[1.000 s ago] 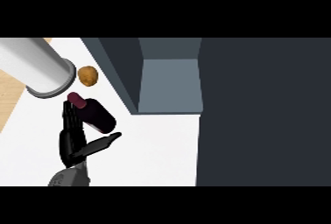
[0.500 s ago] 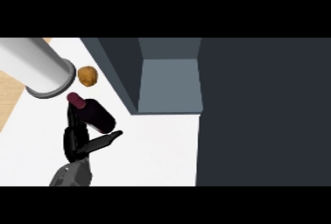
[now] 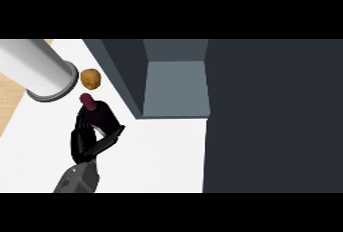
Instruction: Pick up the wine, place it into the cabinet and close the cabinet
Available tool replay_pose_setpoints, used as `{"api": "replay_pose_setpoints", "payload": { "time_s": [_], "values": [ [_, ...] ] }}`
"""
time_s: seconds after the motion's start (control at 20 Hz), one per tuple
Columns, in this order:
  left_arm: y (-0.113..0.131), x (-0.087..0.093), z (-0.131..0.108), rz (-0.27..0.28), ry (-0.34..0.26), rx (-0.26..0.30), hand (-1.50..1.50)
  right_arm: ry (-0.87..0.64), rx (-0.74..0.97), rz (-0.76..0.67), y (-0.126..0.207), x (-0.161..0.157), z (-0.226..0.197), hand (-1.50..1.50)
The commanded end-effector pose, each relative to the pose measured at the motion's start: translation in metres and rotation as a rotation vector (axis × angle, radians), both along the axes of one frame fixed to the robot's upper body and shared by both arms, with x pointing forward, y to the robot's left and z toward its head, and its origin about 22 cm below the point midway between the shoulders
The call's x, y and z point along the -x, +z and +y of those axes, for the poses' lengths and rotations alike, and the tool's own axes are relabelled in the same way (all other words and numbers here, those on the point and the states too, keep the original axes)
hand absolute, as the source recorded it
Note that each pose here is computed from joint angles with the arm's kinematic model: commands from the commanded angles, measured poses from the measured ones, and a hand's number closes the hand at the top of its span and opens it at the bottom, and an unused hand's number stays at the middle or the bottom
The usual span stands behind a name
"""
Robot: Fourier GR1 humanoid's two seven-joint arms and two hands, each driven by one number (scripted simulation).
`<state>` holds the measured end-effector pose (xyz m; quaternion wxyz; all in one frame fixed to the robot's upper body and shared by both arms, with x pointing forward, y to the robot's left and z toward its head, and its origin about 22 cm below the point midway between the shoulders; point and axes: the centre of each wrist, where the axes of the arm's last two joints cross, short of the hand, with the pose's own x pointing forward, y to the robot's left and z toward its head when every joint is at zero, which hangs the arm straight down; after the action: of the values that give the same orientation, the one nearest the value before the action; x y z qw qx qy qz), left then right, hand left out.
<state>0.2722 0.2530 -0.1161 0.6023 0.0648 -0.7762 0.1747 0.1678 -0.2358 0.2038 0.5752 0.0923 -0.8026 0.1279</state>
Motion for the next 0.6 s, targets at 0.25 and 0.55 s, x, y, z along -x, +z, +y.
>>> {"api": "replay_pose_setpoints", "payload": {
  "time_s": [0.25, 0.55],
  "values": [
    [-0.006, -0.005, -0.017, -0.023, -0.123, -0.061, 1.50, 0.040, -0.043, -0.039, 0.012, 0.051, 0.004, -1.50],
    [0.005, -0.024, -0.014, -0.046, -0.100, -0.283, 1.50, 0.044, -0.038, -0.042, 0.014, 0.040, 0.002, -1.50]
  ]
}}
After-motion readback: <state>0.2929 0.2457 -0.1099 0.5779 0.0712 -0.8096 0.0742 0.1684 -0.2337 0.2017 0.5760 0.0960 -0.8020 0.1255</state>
